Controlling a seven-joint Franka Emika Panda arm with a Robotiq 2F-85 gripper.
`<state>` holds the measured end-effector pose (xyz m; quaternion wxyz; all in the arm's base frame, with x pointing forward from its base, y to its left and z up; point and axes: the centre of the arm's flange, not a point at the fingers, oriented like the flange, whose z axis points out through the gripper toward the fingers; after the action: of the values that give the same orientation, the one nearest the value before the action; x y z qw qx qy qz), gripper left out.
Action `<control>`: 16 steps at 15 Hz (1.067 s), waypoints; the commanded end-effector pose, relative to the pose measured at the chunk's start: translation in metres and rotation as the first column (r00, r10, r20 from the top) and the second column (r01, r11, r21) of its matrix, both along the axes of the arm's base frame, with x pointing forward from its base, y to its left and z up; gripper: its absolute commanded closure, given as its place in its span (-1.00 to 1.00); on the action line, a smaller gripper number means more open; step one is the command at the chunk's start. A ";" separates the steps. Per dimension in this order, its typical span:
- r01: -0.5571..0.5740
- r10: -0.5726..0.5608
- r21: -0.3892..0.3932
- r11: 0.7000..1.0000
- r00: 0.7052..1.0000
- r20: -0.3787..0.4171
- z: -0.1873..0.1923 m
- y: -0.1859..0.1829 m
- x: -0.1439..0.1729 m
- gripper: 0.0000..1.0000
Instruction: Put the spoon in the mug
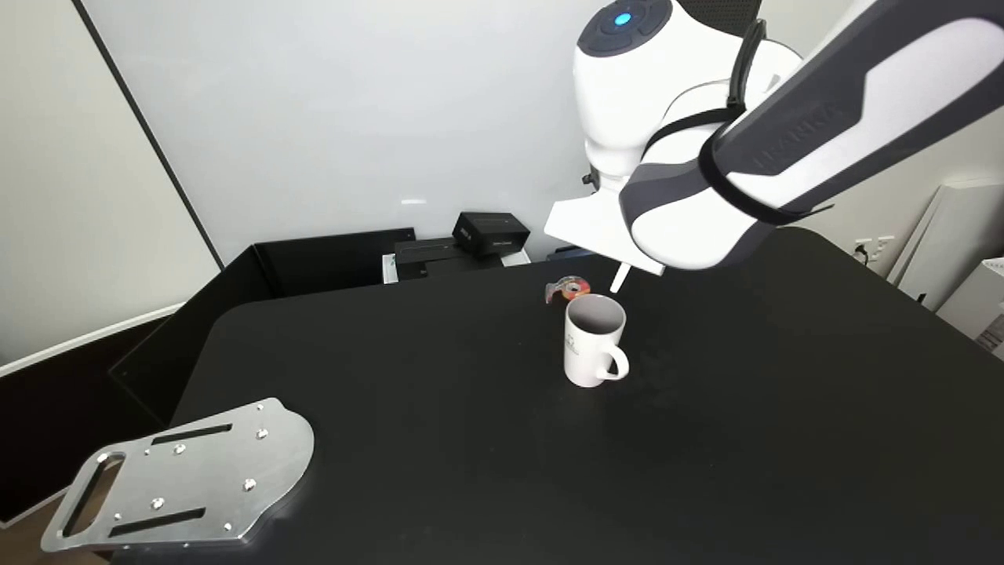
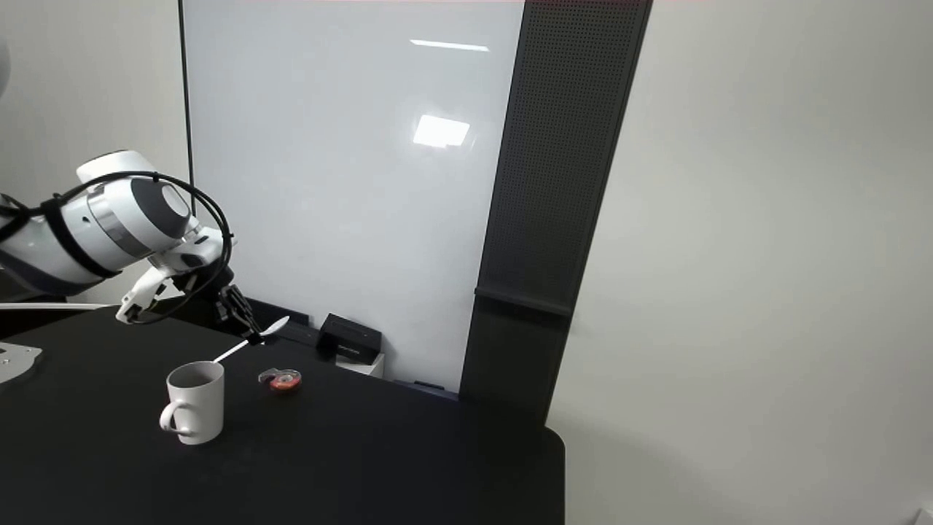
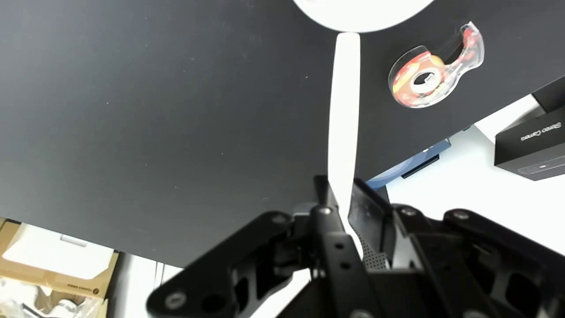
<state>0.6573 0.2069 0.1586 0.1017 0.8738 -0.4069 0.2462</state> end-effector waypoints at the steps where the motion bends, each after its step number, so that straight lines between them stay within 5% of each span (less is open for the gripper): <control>1: -0.016 0.018 -0.044 0.999 0.999 0.040 0.001 0.014 -0.008 0.92; 16: -0.099 0.096 -0.106 0.989 0.995 -0.029 -0.050 0.037 -0.028 0.92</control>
<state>0.6323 0.2354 0.1132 0.1415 0.8918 -0.3439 0.2576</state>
